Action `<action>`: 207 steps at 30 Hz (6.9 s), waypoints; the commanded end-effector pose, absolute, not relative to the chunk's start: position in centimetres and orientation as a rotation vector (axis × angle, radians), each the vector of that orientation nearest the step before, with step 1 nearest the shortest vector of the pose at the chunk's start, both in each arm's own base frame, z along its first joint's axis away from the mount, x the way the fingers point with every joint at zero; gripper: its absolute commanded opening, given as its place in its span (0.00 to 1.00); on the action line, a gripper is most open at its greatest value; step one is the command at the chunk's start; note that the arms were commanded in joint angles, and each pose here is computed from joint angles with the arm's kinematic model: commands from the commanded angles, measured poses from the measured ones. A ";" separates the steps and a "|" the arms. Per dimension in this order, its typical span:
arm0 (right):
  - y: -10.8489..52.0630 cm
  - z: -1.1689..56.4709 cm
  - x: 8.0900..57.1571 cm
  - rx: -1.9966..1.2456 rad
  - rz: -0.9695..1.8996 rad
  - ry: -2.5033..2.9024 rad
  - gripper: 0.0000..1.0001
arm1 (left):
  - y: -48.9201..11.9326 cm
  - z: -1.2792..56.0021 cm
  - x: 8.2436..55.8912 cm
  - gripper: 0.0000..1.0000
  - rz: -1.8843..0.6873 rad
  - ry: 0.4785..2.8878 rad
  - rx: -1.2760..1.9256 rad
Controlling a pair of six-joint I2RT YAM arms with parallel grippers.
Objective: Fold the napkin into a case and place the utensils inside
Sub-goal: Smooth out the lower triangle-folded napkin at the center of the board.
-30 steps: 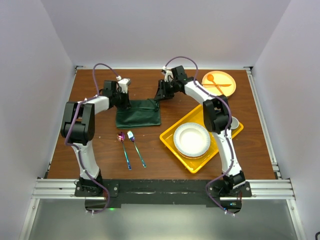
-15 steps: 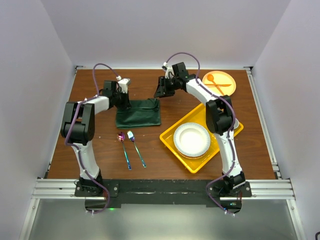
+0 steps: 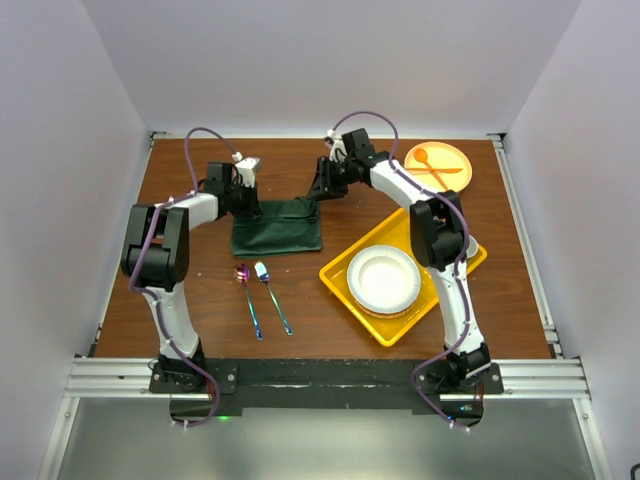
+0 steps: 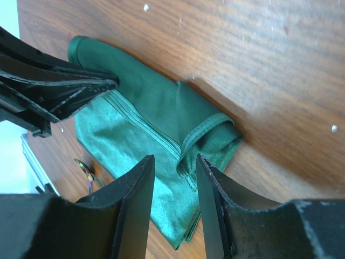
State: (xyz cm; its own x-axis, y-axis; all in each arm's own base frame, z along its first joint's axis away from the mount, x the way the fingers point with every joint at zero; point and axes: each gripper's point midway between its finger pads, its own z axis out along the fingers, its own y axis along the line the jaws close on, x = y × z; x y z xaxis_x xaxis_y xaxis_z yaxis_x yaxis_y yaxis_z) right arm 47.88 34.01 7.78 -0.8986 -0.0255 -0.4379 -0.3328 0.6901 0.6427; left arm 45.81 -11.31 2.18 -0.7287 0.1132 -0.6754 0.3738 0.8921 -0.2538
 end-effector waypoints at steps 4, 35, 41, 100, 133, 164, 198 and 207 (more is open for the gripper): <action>34.5 7.2 47.3 -0.238 1.108 2.526 0.40 | -9.8 -1.4 42.1 0.03 -0.453 2.541 0.319; 31.6 -0.3 45.1 -0.366 0.828 2.785 0.00 | -11.4 1.0 41.8 0.04 -0.577 2.467 0.305; 30.9 -2.1 45.3 -0.372 0.756 2.817 0.00 | -14.0 6.8 41.7 0.24 -0.748 2.250 0.436; 32.7 5.9 43.7 -0.318 1.029 2.771 0.00 | -23.4 1.5 37.3 0.00 -0.490 2.224 1.120; 31.0 1.1 46.4 -0.519 0.750 2.634 0.00 | -21.2 15.6 48.8 0.75 -1.396 1.921 -0.055; 32.2 6.8 46.7 -0.613 0.883 2.436 0.04 | -22.3 -1.8 47.0 0.15 -1.159 2.429 -0.315; 32.0 -0.1 47.0 -0.183 1.050 2.677 0.08 | -21.8 -3.0 46.7 0.07 -1.160 2.462 -0.289; 29.5 -3.0 46.0 -0.175 0.842 2.795 0.03 | -18.8 2.4 47.2 0.39 -1.369 2.253 -0.253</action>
State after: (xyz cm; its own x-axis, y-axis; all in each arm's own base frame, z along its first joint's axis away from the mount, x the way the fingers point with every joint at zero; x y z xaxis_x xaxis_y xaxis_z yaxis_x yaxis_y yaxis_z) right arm 47.58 32.92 2.42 -0.9479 -0.0187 -0.3182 -0.2413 0.6943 0.6780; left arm 47.80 -22.89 3.13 -0.8681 -0.3448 -0.3571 0.1554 0.4945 -0.8552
